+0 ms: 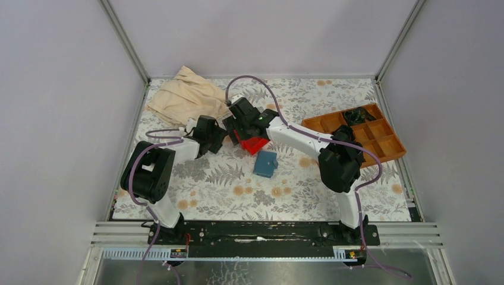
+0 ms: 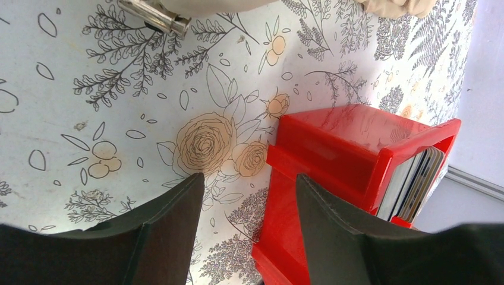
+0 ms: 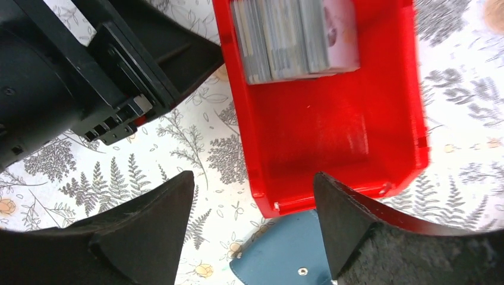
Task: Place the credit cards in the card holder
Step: Adjust the storage box at the center of the board.
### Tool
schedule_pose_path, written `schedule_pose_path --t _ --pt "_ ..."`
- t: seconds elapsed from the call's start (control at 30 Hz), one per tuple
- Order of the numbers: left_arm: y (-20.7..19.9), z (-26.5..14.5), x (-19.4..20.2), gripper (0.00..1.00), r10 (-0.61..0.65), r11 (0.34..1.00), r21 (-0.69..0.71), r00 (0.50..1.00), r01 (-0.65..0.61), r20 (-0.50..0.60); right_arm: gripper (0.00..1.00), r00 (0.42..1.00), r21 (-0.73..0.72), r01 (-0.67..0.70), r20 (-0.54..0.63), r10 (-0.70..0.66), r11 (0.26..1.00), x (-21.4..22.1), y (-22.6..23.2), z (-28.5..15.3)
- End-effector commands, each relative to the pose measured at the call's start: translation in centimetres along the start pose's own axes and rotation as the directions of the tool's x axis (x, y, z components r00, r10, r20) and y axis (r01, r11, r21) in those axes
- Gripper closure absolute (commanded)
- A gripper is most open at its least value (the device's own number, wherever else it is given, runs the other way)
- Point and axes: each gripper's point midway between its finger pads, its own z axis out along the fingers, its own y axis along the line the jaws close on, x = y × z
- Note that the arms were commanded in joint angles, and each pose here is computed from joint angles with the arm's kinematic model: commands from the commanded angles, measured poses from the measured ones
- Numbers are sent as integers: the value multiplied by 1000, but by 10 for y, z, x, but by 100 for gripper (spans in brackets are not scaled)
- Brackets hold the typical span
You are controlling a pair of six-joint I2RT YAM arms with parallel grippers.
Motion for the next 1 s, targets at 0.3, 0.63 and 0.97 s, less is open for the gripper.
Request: schedule_pose_path --t 0.3,0.63,0.97 --pt "20 29 0 34 77 989 -122 996 -81 -39 18 973 41 49 223 -57 998 -93 -43 -28" --pt "17 34 -1 34 80 987 -135 995 -86 -54 25 981 -55 -8 193 19 998 -106 -66 10" --pt "21 28 1 34 78 988 -125 995 -85 -60 31 984 -117 -44 164 63 992 -100 -59 38"
